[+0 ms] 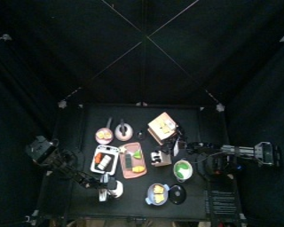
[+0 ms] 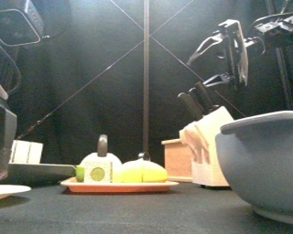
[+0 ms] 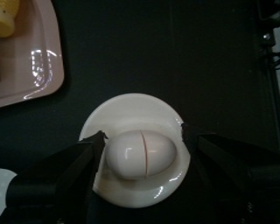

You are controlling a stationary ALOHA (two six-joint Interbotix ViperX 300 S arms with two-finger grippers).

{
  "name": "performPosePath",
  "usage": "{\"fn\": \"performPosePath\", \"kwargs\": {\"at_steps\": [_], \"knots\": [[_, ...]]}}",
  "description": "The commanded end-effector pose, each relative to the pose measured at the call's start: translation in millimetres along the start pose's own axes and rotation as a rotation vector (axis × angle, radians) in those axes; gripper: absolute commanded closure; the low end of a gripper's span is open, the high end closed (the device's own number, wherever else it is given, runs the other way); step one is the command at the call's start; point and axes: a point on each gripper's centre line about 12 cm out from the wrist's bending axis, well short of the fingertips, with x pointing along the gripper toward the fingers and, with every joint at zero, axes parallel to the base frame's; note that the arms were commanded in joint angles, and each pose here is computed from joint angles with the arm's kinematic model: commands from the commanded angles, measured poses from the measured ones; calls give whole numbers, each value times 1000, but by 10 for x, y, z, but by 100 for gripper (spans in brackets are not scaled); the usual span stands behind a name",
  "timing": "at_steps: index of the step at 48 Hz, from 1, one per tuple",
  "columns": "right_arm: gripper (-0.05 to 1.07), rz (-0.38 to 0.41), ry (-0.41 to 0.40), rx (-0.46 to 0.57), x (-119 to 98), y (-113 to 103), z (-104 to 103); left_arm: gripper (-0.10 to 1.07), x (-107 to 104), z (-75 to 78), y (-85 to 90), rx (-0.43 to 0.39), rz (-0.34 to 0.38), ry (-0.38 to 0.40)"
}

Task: Place egg on small plate

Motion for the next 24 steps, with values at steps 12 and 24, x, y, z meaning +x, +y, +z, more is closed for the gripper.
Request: {"fn": "performPosePath", "kwargs": {"at_steps": [12,24], "knots": [[4,9,-14,1,-7,30,53,-3,-241,251,39,-12,-6,-121],[4,6,-11,1,-7,18,38,-3,-348,342,102,-11,-10,-169]]}}
